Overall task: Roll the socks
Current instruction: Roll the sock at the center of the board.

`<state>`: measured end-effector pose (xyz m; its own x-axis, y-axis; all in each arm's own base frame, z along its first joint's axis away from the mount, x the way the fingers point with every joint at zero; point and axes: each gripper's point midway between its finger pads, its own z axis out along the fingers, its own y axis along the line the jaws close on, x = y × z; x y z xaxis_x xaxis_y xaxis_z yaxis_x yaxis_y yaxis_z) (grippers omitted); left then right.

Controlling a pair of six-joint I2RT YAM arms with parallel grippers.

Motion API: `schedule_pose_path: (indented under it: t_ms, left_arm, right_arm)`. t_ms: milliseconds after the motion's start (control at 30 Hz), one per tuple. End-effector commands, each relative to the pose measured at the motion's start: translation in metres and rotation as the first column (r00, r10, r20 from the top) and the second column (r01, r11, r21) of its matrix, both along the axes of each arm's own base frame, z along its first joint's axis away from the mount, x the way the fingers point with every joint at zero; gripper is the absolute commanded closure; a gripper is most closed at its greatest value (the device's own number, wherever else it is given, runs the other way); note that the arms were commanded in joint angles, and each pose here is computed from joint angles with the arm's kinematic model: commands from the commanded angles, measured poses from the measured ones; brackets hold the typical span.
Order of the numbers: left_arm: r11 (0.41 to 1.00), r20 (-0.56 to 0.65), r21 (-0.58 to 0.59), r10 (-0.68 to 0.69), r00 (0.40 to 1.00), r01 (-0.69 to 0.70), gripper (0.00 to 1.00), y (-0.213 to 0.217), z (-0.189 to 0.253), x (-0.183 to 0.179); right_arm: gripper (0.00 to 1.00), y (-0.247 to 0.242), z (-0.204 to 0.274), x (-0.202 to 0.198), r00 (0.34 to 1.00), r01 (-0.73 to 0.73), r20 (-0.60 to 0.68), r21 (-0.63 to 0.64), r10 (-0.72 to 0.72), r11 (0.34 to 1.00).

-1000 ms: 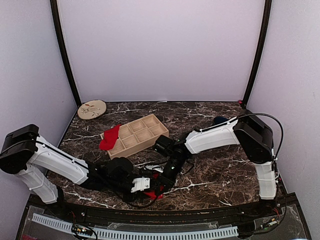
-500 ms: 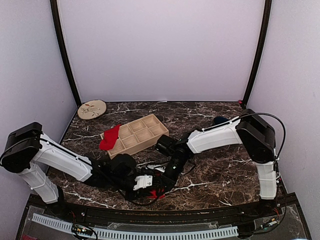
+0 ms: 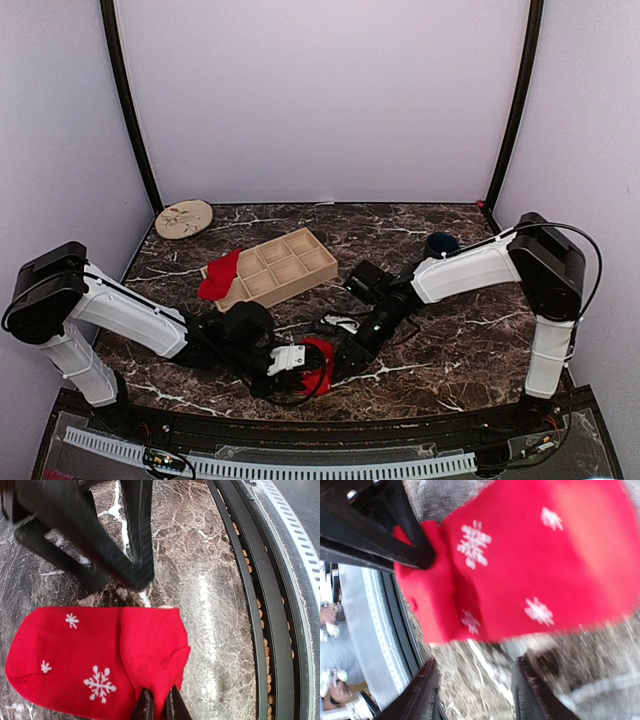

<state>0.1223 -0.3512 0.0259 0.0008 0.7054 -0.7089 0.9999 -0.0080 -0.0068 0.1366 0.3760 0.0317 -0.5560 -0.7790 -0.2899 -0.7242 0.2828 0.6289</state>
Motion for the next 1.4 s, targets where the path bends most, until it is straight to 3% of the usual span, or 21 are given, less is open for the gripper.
schedule_pose_path:
  t_ms: [0, 33, 67, 200, 333, 400, 500, 567, 600, 800, 1033, 1067, 1100, 1367]
  left_arm:
    - [0.998, -0.052, 0.056, 0.015, 0.999, -0.012, 1.00, 0.008, -0.011, -0.003]
    - [0.998, -0.054, 0.057, 0.020, 0.998, -0.017, 1.00, 0.008, -0.011, -0.002]
    - [0.998, -0.057, 0.057, 0.022, 0.998, -0.019, 1.00, 0.007, -0.011, -0.001]
    - [0.998, -0.066, 0.055, 0.029, 0.997, -0.025, 1.00, 0.006, -0.010, 0.003]
    - [0.998, -0.081, 0.056, 0.030, 0.996, -0.025, 1.00, 0.004, -0.010, 0.007]
    - [0.999, -0.090, 0.047, 0.031, 0.995, -0.027, 1.00, 0.002, -0.009, 0.009]
    - [0.999, -0.107, 0.042, 0.029, 0.994, -0.025, 1.00, -0.001, -0.008, 0.013]
    - [0.999, -0.118, 0.047, 0.029, 0.993, -0.024, 1.00, -0.002, -0.009, 0.017]
    - [0.999, -0.124, 0.049, 0.025, 0.992, -0.019, 1.00, -0.003, -0.009, 0.018]
    - [0.998, -0.208, 0.057, -0.016, 0.978, 0.028, 1.00, -0.010, -0.006, 0.024]
    - [0.991, -0.387, 0.089, -0.060, 0.920, 0.102, 1.00, -0.012, -0.008, 0.019]
    - [0.989, -0.413, 0.098, -0.057, 0.909, 0.107, 1.00, -0.013, -0.010, 0.019]
    - [0.989, -0.452, 0.094, -0.061, 0.890, 0.116, 1.00, -0.013, -0.009, 0.017]
    - [0.986, -0.600, 0.094, -0.055, 0.798, 0.138, 1.00, -0.016, -0.005, 0.013]
  right_arm:
    - [0.34, -0.010, 0.020, 0.032, 0.983, 0.135, 0.121, 0.037, -0.139, 0.990]
    - [0.05, -0.013, 0.029, 0.040, 0.971, 0.166, 0.167, 0.043, -0.171, 0.985]
    - [0.01, -0.015, 0.041, 0.051, 0.951, 0.206, 0.227, 0.053, -0.212, 0.977]
    - [0.00, -0.033, 0.106, 0.092, 0.788, 0.390, 0.425, 0.216, -0.445, 0.895]
    - [0.00, -0.066, 0.145, 0.124, 0.528, 0.548, 0.456, 0.461, -0.716, 0.698]
    - [0.00, -0.080, 0.150, 0.125, 0.468, 0.575, 0.446, 0.502, -0.763, 0.646]
    - [0.05, -0.080, 0.149, 0.119, 0.492, 0.540, 0.471, 0.495, -0.732, 0.681]
    - [0.20, -0.078, 0.141, 0.113, 0.530, 0.509, 0.494, 0.464, -0.689, 0.725]
    - [0.23, -0.078, 0.134, 0.110, 0.544, 0.508, 0.498, 0.444, -0.675, 0.738]
    - [0.23, -0.067, 0.108, 0.070, 0.627, 0.444, 0.507, 0.391, -0.592, 0.806]
    - [0.23, -0.047, 0.076, 0.014, 0.729, 0.320, 0.515, 0.326, -0.451, 0.890]
    - [0.41, -0.056, 0.074, 0.031, 0.610, 0.276, 0.682, 0.294, -0.404, 0.915]
    - [0.44, -0.056, 0.071, 0.031, 0.594, 0.259, 0.707, 0.283, -0.384, 0.923]
    - [0.42, -0.032, 0.048, 0.008, 0.610, 0.112, 0.760, 0.196, -0.224, 0.974]
